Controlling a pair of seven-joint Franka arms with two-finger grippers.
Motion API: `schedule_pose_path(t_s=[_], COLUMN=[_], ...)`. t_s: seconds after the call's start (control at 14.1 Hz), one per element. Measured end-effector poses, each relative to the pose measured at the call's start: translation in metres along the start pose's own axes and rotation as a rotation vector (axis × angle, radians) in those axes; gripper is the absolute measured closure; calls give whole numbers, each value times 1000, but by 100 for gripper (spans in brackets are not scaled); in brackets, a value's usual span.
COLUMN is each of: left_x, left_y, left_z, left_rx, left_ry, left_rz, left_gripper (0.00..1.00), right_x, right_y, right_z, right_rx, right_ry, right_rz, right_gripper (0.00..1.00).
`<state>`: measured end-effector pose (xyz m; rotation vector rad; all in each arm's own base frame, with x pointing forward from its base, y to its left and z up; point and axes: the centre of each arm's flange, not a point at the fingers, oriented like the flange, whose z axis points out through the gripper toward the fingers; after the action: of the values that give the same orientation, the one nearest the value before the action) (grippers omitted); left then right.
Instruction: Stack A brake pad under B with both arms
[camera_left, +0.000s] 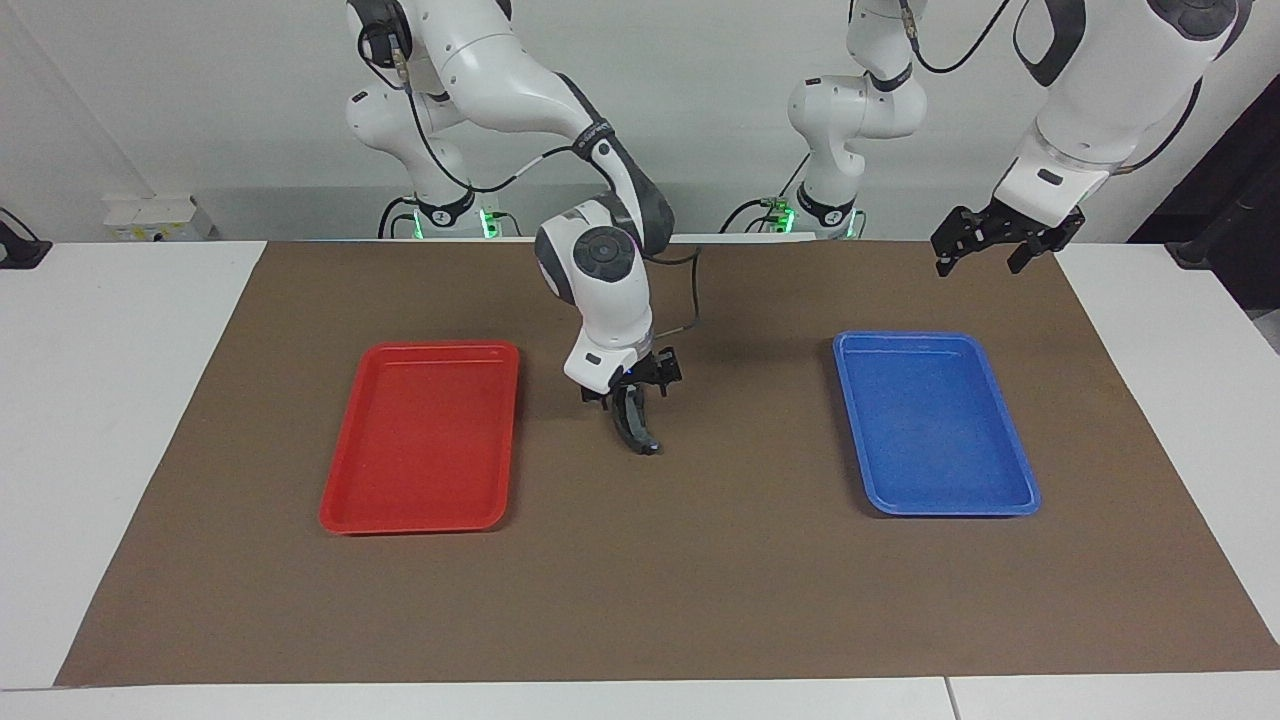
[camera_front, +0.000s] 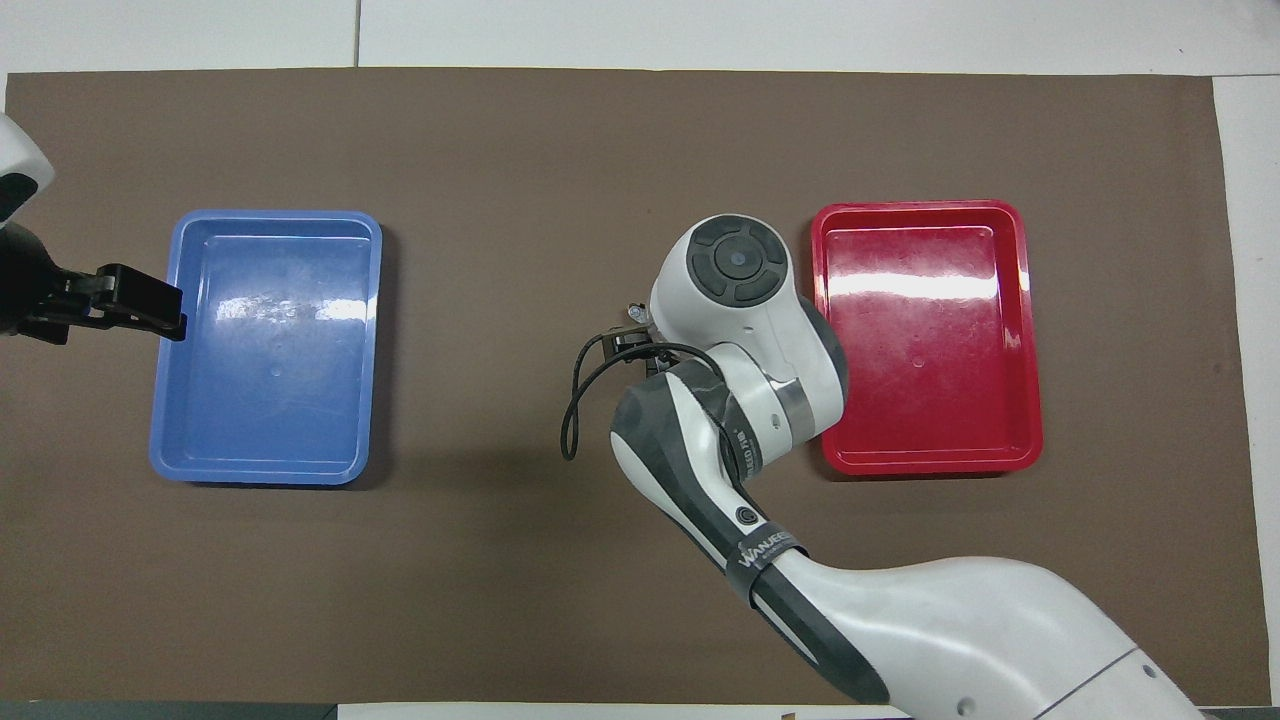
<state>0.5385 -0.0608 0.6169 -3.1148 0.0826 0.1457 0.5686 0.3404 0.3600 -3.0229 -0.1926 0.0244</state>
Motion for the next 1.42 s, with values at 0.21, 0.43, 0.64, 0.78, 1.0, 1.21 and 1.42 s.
schedule_pose_path(t_s=[0.21, 0.43, 0.64, 0.78, 1.0, 1.21, 1.42], left_x=[0, 0, 0, 0, 0, -1, 0], left_y=[0, 1, 2, 4, 6, 13, 10], left_z=[0, 0, 0, 0, 0, -1, -1], left_rx=[0, 0, 0, 0, 1, 1, 1], left_ry=[0, 0, 0, 0, 0, 4, 10], left_rz=[0, 2, 4, 8, 13, 26, 22], left_gripper=[0, 0, 0, 0, 0, 0, 0], right_x=[10, 2, -16, -32, -57, -66, -68], right_y=[64, 137, 192, 229, 273, 302, 311], right_z=[-58, -117, -162, -192, -234, -248, -248], right_rx=[-46, -69, -74, -73, -90, -110, -124], right_ry=[1, -43, -82, -94, -81, -84, -90], right_rz=[58, 98, 177, 238, 293, 240, 219], right_gripper=[0, 0, 0, 0, 0, 0, 0])
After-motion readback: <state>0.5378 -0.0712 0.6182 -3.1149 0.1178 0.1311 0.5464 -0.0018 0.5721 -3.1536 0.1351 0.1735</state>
